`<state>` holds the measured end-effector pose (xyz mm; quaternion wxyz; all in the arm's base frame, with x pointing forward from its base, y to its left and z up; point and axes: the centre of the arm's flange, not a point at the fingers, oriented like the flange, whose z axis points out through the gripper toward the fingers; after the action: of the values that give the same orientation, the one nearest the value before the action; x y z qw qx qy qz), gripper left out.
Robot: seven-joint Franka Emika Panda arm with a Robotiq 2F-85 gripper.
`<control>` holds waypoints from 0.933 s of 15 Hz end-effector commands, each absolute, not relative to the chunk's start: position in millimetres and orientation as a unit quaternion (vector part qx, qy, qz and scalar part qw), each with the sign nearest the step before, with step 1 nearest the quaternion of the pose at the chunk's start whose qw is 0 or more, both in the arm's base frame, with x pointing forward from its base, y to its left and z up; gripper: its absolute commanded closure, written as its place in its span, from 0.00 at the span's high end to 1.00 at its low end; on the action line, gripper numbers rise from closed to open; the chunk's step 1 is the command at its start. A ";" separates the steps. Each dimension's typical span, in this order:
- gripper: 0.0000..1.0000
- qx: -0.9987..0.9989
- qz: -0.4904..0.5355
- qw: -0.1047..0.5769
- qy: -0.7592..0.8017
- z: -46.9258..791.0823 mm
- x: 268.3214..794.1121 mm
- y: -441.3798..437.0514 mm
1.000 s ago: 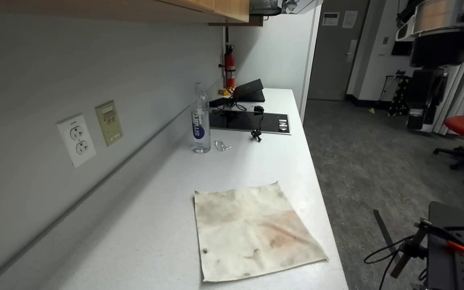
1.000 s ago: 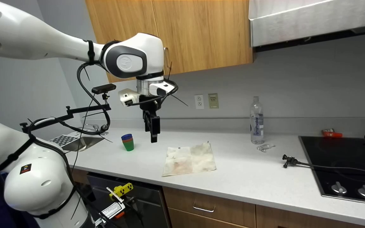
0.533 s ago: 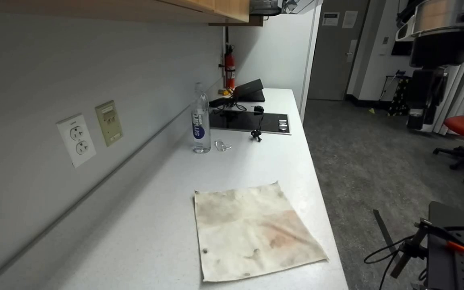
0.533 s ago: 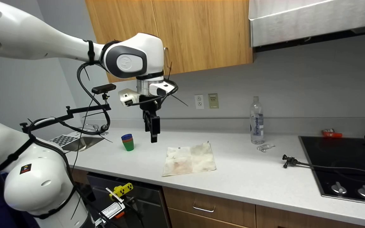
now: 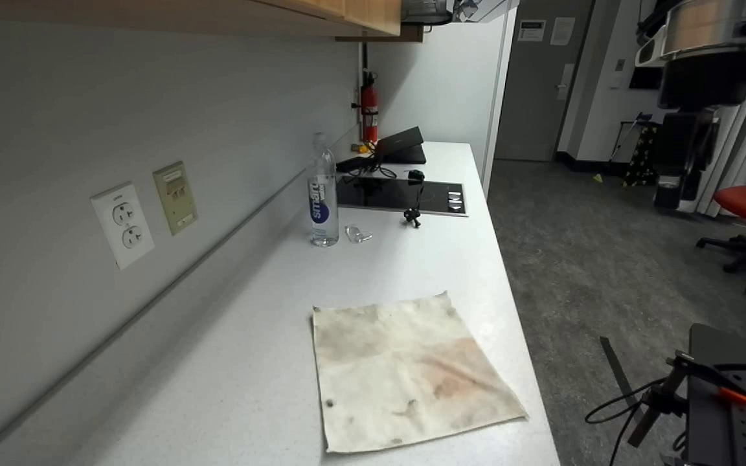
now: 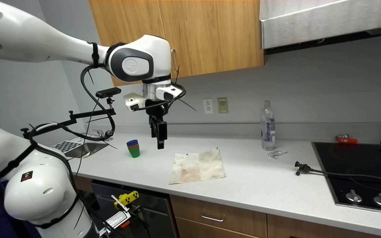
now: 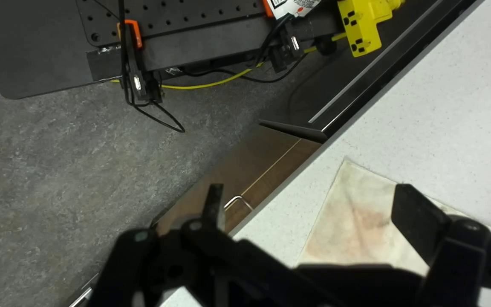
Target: Fold the table cloth.
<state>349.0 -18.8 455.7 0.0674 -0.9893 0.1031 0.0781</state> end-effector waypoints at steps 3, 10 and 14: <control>1.00 -0.991 0.069 0.068 0.094 454.8 350.3 -19.3; 1.00 -0.990 0.076 0.067 0.101 454.5 350.8 -18.2; 1.00 -0.991 0.074 0.062 0.091 454.2 351.6 -19.2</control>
<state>350.9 -18.1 454.2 0.0664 -0.9897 0.1011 0.0762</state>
